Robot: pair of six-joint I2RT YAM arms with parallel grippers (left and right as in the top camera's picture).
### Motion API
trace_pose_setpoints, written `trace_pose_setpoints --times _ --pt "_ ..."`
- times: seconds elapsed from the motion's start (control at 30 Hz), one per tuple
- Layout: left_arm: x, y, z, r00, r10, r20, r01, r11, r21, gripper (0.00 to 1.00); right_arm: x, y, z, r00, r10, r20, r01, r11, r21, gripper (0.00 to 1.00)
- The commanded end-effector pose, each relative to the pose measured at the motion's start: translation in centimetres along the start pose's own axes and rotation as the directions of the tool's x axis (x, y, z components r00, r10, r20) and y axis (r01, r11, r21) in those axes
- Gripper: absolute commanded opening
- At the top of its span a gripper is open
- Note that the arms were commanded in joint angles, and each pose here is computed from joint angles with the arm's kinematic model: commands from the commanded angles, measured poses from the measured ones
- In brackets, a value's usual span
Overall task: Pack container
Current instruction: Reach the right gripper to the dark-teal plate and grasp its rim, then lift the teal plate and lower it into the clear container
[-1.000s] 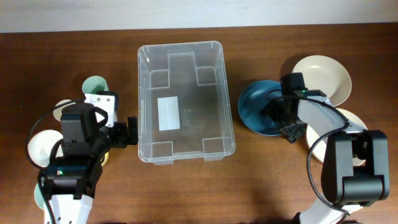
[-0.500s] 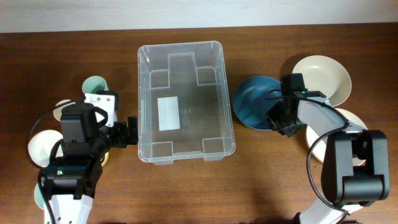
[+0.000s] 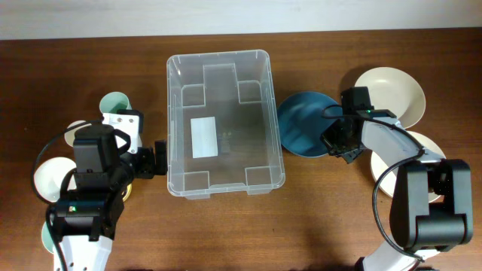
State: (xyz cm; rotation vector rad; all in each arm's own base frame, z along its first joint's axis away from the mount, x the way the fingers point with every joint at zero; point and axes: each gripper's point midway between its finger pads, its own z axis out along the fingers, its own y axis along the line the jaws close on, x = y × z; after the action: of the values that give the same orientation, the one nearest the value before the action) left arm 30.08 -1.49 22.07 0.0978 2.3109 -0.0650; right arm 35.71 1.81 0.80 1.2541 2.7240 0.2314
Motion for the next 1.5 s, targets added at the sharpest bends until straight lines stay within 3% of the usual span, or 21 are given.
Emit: trace_pose_setpoints --times 0.0,0.13,0.43,0.6,0.67,0.77,0.87,0.93,1.1,1.27,1.47 --pt "-1.0 -0.3 -0.5 1.0 -0.002 0.027 0.002 1.0 0.012 1.0 0.0 -1.0 0.8 1.0 -0.008 0.009 0.007 0.999 0.04 0.04" --pt "-1.0 -0.3 -0.5 1.0 -0.002 0.027 0.002 1.0 0.012 1.0 -1.2 0.6 -0.6 0.998 -0.016 0.058 0.017 1.0 -0.019 0.04" --pt "-1.0 -0.3 -0.5 1.0 -0.002 0.027 0.002 1.0 0.012 1.0 -5.3 5.9 -11.2 0.942 -0.095 0.321 0.167 0.965 -0.203 0.04" --pt "-1.0 -0.3 -0.5 1.0 -0.002 0.027 0.001 1.0 0.012 0.99 -6.2 7.3 -16.8 0.876 -0.124 0.466 0.276 0.922 -0.273 0.04" --pt "-1.0 -0.3 -0.5 1.0 -0.002 0.027 0.002 1.0 0.012 1.0 -6.0 8.9 -20.3 0.802 -0.192 0.566 0.412 0.863 -0.292 0.04" --pt "-1.0 -0.3 -0.5 1.0 -0.002 0.027 0.002 1.0 0.012 1.0 -3.6 12.2 -24.4 0.638 -0.35 0.686 0.673 0.686 -0.276 0.04" --pt "-1.0 -0.3 -0.5 1.0 -0.002 0.027 0.002 1.0 0.012 1.0 -0.7 14.1 -26.1 0.507 -0.473 0.721 0.81 0.547 -0.211 0.04" --pt "-1.0 -0.3 -0.5 1.0 -0.002 0.027 0.002 1.0 0.012 1.0 1.6 15.1 -26.5 0.429 -0.559 0.709 0.87 0.466 -0.159 0.04" --pt "-1.0 -0.3 -0.5 1.0 -0.002 0.027 0.002 1.0 0.013 1.0 4.0 16.8 -27.6 0.376 -0.637 0.673 0.888 0.454 -0.067 0.04" --pt "-1.0 -0.3 -0.5 1.0 -0.002 0.027 0.002 1.0 0.013 1.0 5.8 20.6 -26.7 0.392 -0.675 0.625 0.894 0.44 -0.086 0.04" --pt "-1.0 -0.3 -0.5 1.0 -0.002 0.027 0.002 1.0 0.013 0.99 7.6 24.3 -18.3 0.409 -0.761 0.504 0.902 0.421 -0.097 0.04"
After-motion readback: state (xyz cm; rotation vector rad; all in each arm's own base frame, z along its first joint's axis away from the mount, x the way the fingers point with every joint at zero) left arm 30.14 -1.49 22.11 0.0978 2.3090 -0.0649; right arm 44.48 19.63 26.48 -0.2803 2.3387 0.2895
